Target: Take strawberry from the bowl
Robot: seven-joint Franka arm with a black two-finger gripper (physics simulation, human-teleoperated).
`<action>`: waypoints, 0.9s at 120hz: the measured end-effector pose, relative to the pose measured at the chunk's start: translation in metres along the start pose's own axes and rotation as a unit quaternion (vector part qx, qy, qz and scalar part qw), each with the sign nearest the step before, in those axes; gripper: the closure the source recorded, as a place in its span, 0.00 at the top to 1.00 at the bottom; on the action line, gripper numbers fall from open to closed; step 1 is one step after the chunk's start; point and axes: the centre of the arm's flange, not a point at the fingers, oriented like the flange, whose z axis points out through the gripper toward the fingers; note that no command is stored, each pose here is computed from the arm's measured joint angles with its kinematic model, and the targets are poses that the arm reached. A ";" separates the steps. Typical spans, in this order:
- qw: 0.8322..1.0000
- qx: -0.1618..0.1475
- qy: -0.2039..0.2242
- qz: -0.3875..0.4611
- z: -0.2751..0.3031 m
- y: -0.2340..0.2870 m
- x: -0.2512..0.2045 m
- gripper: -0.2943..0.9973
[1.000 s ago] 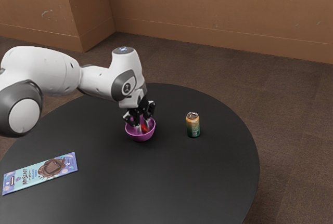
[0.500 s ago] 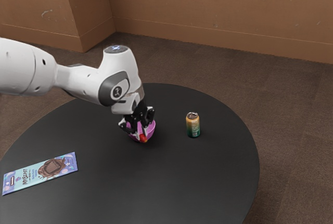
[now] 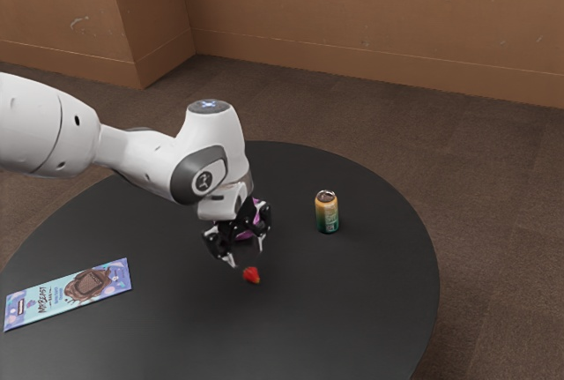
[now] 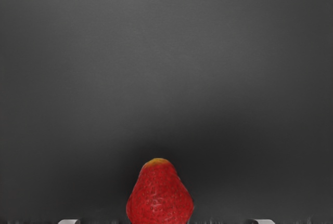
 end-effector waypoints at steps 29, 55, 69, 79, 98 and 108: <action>0.993 0.090 -0.021 -0.075 -0.103 -0.006 -0.019 0.70; 0.931 0.162 -0.025 -0.326 -0.306 0.029 -0.091 0.75; 0.887 0.132 -0.023 -0.442 -0.359 0.078 -0.101 0.76; 0.858 0.096 -0.027 -0.505 -0.362 0.098 -0.104 0.76; 0.829 0.081 -0.050 -0.550 -0.375 0.064 -0.056 0.77; 0.806 0.077 -0.055 -0.584 -0.383 0.060 -0.053 0.77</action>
